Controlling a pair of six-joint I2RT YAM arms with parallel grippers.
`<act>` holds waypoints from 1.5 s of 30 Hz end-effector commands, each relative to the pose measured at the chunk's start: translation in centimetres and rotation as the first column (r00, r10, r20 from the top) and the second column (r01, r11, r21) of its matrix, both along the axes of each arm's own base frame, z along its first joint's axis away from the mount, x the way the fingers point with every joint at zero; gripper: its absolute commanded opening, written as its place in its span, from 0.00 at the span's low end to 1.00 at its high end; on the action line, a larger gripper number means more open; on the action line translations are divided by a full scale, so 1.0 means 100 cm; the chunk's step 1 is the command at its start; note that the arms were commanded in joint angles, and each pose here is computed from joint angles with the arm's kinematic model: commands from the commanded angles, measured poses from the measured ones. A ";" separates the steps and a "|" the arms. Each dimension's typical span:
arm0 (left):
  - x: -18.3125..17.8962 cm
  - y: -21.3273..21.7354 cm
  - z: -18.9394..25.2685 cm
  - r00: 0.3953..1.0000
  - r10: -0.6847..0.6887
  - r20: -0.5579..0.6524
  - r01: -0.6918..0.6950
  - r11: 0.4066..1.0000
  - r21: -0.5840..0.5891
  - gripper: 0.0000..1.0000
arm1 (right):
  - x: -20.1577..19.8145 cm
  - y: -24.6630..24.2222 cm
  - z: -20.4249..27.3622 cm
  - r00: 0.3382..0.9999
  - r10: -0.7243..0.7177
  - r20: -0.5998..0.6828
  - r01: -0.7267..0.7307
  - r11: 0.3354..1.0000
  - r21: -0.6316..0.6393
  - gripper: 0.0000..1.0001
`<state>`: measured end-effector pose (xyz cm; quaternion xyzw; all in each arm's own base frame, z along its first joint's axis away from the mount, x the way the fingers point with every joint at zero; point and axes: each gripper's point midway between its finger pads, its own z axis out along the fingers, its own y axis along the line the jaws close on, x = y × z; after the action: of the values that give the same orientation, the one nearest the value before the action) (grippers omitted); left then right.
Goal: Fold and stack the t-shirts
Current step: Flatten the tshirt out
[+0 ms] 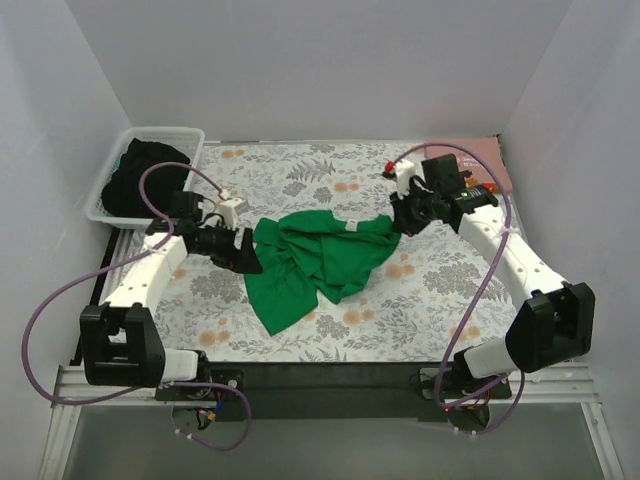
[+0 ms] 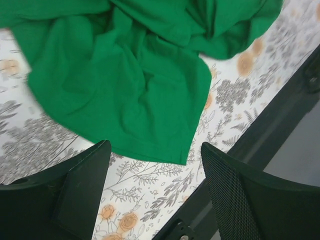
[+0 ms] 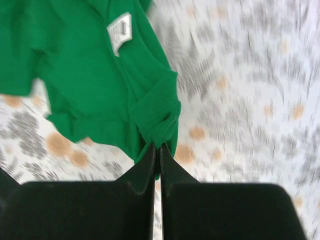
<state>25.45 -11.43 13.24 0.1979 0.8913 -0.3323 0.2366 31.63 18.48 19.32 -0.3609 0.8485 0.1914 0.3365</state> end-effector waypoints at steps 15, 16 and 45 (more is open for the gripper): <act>0.027 0.006 -0.139 1.000 -0.016 -0.020 0.024 0.830 0.557 0.35 | -0.041 -0.166 -0.133 0.949 -0.258 -0.181 0.173 0.907 -0.384 0.01; 0.036 0.011 -0.139 1.000 0.004 -0.015 0.005 0.828 0.561 0.33 | -0.044 -0.166 -0.139 0.945 -0.257 -0.202 0.165 0.909 -0.382 0.01; 0.044 0.006 -0.036 0.999 0.017 -0.051 -0.006 0.977 0.211 0.59 | 0.005 -0.052 -0.043 0.984 -0.036 -0.177 0.036 0.999 0.000 0.43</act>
<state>30.76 -10.18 9.34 0.2180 0.9309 -0.2108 0.2035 31.14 11.40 16.00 -0.3450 0.8715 0.1981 0.2866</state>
